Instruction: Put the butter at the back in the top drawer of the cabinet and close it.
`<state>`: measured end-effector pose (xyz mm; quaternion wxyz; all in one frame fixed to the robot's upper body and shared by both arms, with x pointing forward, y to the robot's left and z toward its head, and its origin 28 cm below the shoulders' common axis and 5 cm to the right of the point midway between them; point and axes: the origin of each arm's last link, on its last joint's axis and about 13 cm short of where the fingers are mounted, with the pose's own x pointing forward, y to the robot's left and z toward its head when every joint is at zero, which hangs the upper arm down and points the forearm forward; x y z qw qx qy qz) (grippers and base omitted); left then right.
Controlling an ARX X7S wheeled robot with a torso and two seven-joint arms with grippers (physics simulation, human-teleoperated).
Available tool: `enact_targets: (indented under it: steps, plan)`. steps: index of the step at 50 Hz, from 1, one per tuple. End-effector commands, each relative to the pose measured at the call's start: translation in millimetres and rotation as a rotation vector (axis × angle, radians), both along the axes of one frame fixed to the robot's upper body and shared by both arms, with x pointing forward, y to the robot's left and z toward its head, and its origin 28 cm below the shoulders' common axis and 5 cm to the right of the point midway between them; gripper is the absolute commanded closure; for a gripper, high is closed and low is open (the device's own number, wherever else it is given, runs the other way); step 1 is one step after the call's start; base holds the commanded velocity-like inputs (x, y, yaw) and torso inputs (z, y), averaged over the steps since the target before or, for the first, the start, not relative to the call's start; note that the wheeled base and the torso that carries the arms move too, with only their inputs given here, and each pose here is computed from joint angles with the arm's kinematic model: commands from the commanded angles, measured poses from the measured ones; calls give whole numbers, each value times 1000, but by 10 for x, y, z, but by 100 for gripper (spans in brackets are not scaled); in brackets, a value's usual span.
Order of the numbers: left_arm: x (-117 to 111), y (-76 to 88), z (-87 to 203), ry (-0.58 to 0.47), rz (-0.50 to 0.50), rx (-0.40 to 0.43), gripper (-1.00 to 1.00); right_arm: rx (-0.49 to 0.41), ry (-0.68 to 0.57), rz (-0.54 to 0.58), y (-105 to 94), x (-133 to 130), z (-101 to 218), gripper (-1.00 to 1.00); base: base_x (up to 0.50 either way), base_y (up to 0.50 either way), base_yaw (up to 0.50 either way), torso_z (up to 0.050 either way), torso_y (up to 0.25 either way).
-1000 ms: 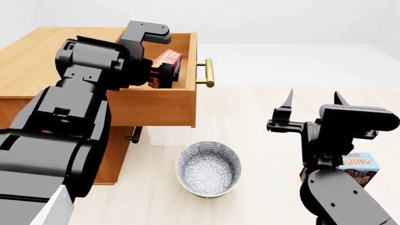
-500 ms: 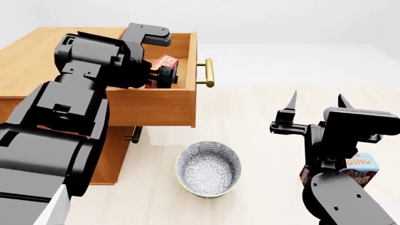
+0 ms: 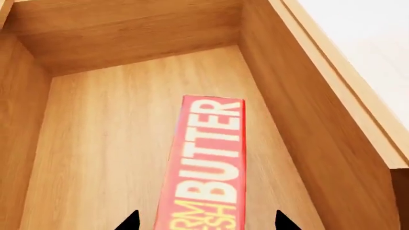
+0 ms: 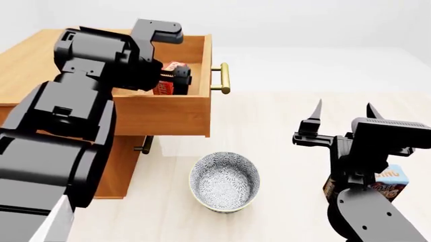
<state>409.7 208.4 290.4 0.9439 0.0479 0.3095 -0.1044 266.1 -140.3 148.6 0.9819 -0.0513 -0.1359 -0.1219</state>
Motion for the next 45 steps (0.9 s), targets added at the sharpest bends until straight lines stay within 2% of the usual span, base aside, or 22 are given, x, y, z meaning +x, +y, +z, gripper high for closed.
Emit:
enact_targets:
  steps: [1, 18, 24, 32, 38, 45]
  plan:
    - [4, 1, 54, -24, 10, -5, -100, 2, -2, -2, -5, -11, 1, -100, 0, 0, 0, 0, 0]
    - [1, 38, 293, -107, 37, -3, -100, -1, -11, 9, 13, -12, 56, -100, 0, 0, 0, 0, 0]
    - [-5, 48, 466, -174, 45, 35, -100, 6, -10, 21, 26, 10, 60, -100, 0, 0, 0, 0, 0]
    - [-47, 23, 862, -328, 66, 61, -100, 20, -15, 29, 27, 28, 77, -100, 0, 0, 0, 0, 0]
    - [-134, -106, 1126, -404, 23, 79, -100, 25, -19, 35, 55, 36, 68, -100, 0, 0, 0, 0, 0]
    - [-462, -378, 1092, -468, 15, 185, -100, 34, -26, 27, 64, -1, 76, -100, 0, 0, 0, 0, 0]
